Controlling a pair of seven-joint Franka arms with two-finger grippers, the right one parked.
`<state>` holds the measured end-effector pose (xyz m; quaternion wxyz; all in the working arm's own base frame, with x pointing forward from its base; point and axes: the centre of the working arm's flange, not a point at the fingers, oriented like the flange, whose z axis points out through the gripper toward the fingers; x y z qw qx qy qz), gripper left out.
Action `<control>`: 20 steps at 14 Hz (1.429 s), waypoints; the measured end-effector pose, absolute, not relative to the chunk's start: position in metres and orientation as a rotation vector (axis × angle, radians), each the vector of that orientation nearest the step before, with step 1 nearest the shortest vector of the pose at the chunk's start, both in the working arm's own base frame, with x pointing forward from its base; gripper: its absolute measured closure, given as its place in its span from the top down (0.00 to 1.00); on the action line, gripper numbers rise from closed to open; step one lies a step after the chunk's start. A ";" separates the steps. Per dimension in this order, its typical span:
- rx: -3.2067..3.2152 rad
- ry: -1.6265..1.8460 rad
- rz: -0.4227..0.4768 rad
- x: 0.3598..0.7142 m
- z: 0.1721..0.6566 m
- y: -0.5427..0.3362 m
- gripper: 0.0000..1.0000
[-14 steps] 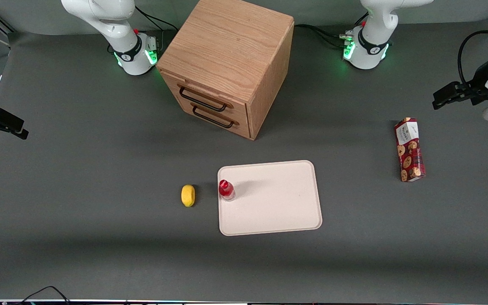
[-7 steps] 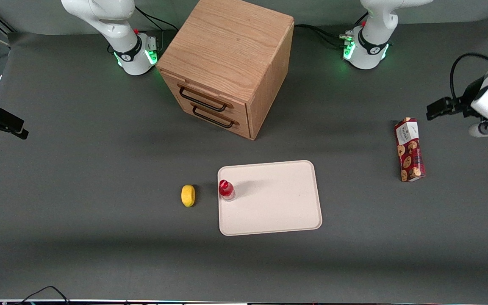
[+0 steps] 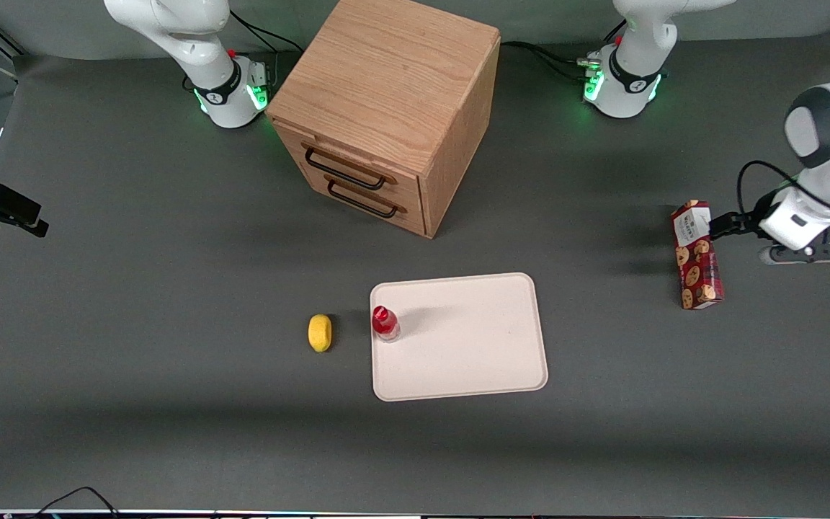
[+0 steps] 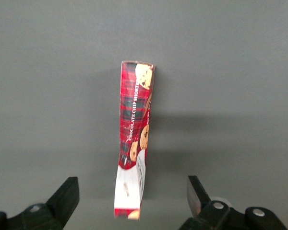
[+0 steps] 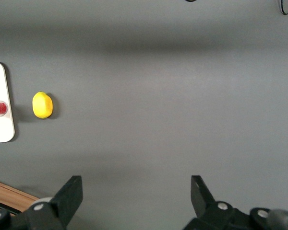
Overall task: Place red cookie box on tray
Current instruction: 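Close the left gripper on the box's end and lift it, then carry the held box over to the white tray's edge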
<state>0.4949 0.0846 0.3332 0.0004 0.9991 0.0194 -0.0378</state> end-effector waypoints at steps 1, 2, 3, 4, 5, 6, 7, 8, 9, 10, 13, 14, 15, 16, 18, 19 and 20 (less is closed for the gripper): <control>3.143 0.060 -0.090 0.490 0.313 0.084 1.00; 3.148 0.059 -0.056 0.486 0.294 0.083 1.00; 3.152 0.059 -0.031 0.482 0.275 0.083 1.00; 3.156 0.052 -0.019 0.478 0.258 0.084 1.00; 3.161 0.041 -0.008 0.476 0.244 0.089 1.00; 3.165 0.034 -0.003 0.476 0.233 0.094 1.00; 3.168 0.032 -0.006 0.475 0.225 0.098 0.95; 3.169 0.032 -0.013 0.475 0.220 0.099 0.93; 3.168 0.031 -0.018 0.474 0.218 0.099 0.82; 3.168 0.031 -0.018 0.474 0.218 0.099 0.71; 3.167 0.033 -0.015 0.475 0.219 0.098 0.37; 3.167 0.033 -0.013 0.476 0.220 0.098 0.26; 3.166 0.032 -0.016 0.478 0.222 0.097 0.16; 3.164 0.032 -0.034 0.482 0.226 0.098 0.05; 3.151 0.027 -0.101 0.499 0.252 0.098 0.04; 3.142 0.019 -0.121 0.511 0.275 0.095 0.04; 3.125 0.007 -0.131 0.526 0.304 0.086 0.04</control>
